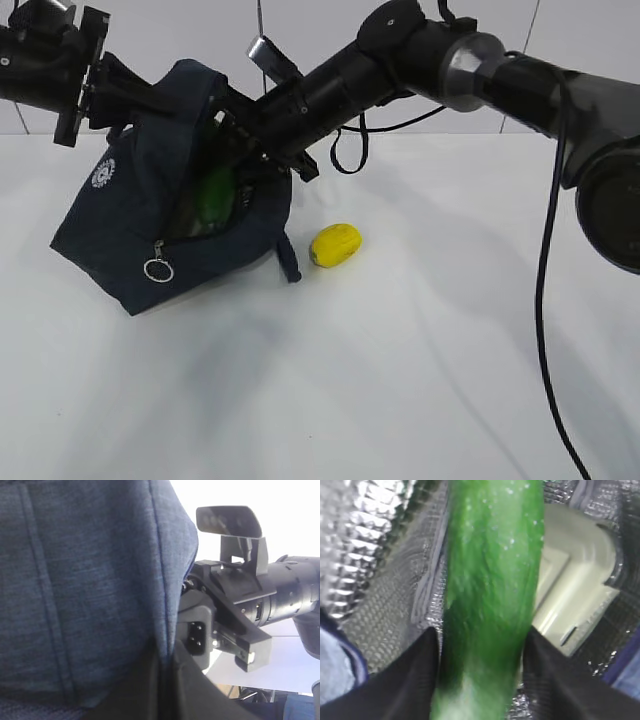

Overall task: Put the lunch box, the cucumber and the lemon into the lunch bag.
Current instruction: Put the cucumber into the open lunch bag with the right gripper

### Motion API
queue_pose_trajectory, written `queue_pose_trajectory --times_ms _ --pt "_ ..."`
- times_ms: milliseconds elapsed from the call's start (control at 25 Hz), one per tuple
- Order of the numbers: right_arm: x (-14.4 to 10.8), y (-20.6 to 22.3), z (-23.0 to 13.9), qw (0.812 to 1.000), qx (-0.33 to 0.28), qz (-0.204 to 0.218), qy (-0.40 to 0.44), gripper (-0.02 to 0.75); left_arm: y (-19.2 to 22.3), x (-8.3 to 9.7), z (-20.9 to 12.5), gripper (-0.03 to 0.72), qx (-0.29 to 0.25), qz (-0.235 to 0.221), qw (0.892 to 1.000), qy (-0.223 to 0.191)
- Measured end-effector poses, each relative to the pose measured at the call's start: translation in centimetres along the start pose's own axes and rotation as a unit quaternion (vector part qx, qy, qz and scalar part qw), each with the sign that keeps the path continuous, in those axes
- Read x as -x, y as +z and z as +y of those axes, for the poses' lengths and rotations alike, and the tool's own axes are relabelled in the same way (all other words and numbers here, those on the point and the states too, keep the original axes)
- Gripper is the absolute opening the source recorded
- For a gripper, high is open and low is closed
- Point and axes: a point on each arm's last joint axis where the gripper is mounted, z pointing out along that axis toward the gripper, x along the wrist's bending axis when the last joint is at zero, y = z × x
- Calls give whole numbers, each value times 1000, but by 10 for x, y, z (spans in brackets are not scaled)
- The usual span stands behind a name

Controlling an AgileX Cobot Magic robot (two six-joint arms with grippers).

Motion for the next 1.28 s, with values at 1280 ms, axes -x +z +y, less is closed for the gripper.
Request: queue_pose_trajectory --times_ms 1280 --pt "-7 -24 0 999 -15 -27 -31 421 -69 -41 16 -1 69 32 996 -37"
